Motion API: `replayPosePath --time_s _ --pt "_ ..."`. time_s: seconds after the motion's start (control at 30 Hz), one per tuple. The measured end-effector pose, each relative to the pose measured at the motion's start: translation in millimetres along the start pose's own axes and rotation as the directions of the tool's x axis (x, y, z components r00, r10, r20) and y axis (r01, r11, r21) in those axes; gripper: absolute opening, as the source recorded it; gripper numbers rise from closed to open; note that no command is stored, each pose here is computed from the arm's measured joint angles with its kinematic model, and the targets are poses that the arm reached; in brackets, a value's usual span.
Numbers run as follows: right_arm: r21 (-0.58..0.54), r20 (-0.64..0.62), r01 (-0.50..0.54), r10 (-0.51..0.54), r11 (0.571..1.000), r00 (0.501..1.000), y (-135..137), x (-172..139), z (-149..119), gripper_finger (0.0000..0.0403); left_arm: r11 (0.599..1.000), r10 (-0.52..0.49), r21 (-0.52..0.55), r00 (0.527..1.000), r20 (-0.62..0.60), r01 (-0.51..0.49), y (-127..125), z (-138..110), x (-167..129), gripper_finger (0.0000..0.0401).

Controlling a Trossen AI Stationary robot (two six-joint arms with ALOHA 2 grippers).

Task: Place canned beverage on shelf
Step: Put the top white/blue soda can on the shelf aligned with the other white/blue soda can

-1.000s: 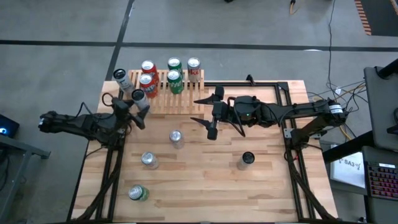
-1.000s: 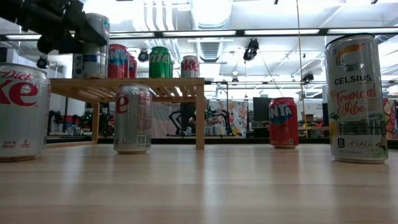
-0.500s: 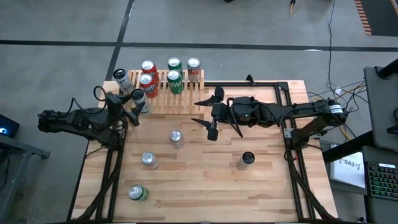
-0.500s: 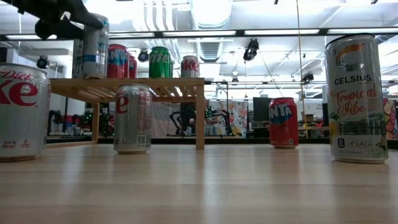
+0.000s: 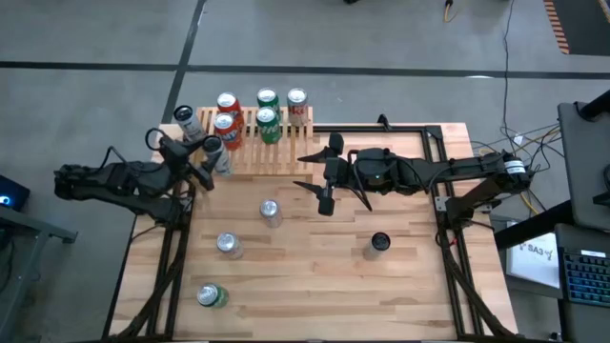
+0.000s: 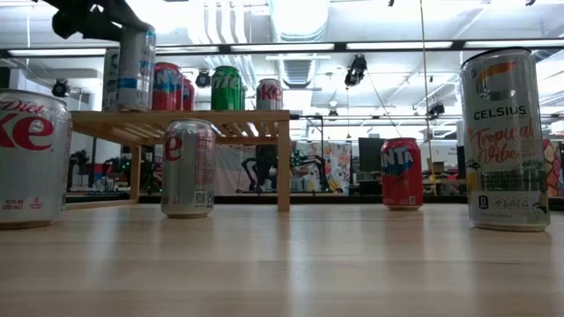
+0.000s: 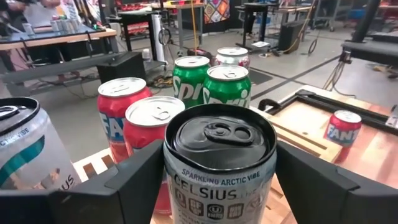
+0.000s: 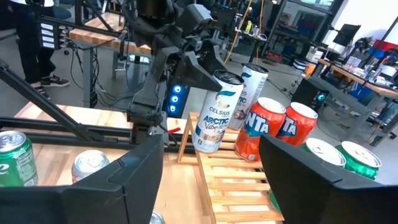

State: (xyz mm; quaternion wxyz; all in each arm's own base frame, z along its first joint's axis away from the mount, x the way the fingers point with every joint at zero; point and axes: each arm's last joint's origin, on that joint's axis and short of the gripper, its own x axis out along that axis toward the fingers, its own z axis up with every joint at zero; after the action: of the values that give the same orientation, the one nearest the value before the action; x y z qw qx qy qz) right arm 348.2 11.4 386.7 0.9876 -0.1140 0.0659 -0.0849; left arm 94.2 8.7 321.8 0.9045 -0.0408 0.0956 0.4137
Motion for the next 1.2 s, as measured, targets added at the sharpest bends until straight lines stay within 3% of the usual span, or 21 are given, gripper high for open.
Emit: replayPosePath --time_s 0.27,1.2 --pt "0.000 -0.005 -0.001 0.001 1.000 1.000 0 0 -1 0.0252 0.996 0.059 0.071 0.998 -0.022 -0.057 -13 0 9 0.0272" --pt "-0.005 -0.037 -0.008 0.008 1.000 0.999 1 0 -4 0.0250 0.981 0.116 0.160 0.993 -0.038 -0.108 -9 -6 9 0.0282"
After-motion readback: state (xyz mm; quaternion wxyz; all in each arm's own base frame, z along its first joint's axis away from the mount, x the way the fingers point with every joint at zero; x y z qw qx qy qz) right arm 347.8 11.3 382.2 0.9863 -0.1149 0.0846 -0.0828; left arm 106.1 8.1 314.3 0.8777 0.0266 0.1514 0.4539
